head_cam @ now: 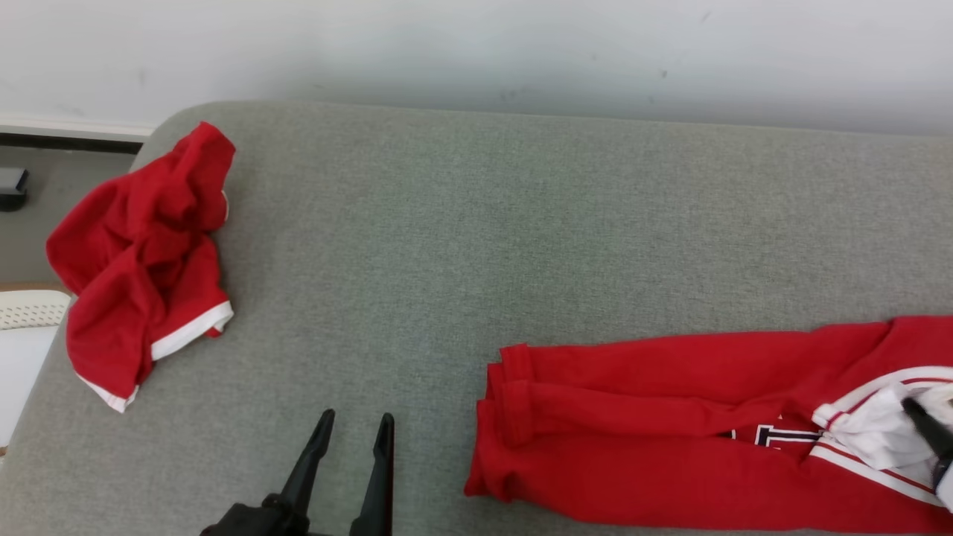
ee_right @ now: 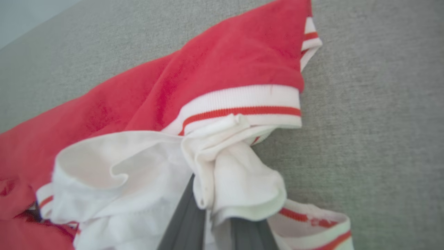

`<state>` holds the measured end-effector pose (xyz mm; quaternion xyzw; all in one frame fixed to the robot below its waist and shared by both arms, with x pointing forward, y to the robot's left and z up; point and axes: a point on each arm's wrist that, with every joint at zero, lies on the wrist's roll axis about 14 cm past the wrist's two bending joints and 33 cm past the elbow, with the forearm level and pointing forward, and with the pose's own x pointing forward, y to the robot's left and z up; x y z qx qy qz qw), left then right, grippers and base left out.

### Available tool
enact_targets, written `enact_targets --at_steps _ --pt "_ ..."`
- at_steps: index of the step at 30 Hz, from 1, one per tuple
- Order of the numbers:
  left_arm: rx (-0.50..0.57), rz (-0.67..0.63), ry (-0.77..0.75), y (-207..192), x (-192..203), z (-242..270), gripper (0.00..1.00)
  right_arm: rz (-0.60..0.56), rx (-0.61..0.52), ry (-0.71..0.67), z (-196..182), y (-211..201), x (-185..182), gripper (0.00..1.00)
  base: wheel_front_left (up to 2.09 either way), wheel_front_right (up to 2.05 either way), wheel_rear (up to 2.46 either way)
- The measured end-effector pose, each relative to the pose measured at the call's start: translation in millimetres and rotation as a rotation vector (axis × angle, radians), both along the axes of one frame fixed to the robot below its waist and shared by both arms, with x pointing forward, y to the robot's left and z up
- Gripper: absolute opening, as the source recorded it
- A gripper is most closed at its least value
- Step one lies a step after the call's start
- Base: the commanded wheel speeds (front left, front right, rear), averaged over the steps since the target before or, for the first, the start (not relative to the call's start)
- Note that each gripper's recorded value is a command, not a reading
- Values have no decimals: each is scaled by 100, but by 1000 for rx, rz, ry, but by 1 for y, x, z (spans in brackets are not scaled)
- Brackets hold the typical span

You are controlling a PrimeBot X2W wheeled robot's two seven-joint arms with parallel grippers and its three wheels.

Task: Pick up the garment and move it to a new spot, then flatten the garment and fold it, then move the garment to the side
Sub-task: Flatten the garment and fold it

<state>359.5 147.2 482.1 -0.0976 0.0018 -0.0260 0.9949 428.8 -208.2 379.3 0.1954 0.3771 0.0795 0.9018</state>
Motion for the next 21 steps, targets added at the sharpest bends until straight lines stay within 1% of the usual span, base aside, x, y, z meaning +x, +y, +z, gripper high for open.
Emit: enact_targets --at_steps 5,8,12,13,17,21 --pt "1 -17 5 -5 -2 -2 100 -92 -31 -39 14 -41 0 0 0 0 0" --pt "1 -28 3 -8 -3 -1 100 -146 -66 -54 22 -70 -6 0 0 0 0" --pt "1 -50 -2 -13 -1 -1 100 -246 -112 -68 34 -116 -19 0 0 0 0" --pt "1 -50 -2 -13 -1 -1 100 -246 -112 -68 34 -116 -19 0 0 0 0" --pt "-1 -74 -2 -20 0 -1 100 -308 -154 -90 47 -148 -29 0 0 0 0" --pt "-3 -87 -7 -24 0 0 100 -279 -177 -135 65 -148 -27 0 0 0 0"
